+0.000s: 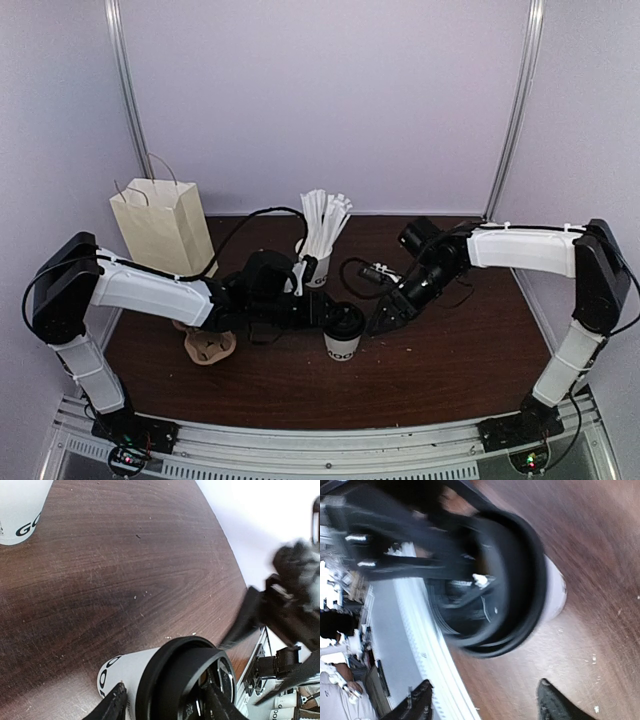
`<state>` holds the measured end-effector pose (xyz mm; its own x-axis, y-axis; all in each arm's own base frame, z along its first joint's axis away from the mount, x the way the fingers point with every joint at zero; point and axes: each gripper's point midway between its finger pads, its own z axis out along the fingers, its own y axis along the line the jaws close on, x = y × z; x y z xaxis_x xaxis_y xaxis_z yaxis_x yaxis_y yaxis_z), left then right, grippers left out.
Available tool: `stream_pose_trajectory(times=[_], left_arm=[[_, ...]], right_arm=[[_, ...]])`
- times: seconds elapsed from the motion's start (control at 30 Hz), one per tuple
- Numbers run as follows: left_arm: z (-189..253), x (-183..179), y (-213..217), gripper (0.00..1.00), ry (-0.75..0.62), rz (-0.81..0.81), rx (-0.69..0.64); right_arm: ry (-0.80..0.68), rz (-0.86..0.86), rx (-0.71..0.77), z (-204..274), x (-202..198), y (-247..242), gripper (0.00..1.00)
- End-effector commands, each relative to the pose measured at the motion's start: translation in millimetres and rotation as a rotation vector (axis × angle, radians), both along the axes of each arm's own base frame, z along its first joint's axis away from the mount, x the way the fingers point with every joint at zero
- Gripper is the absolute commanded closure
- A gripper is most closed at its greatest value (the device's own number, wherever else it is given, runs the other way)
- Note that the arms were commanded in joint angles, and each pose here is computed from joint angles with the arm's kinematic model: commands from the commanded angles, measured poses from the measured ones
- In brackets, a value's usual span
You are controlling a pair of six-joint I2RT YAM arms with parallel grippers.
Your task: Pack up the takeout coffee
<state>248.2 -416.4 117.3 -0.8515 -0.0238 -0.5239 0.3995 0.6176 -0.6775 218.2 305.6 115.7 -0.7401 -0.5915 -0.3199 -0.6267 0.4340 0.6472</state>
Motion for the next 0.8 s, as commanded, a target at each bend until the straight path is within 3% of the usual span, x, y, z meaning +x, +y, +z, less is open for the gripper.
stream_pose_trajectory(times=[0.0,0.23,0.47,0.77], left_arm=[[-42,-6,16,0.46,0.078,0.026,0.131],[-44,-5,16,0.46,0.085,0.035,0.138],[-42,-4,14,0.46,0.087,0.035,0.136],[-47,-6,14,0.46,0.103,0.032,0.136]], right_arm=[[-0.036,-0.006,0.131,23,-4,7,0.35],[0.07,-0.034,0.1,8,2,17,0.38],[0.136,-0.043,0.115,2,3,24,0.49],[0.17,-0.065,0.136,-2,6,30,0.44]])
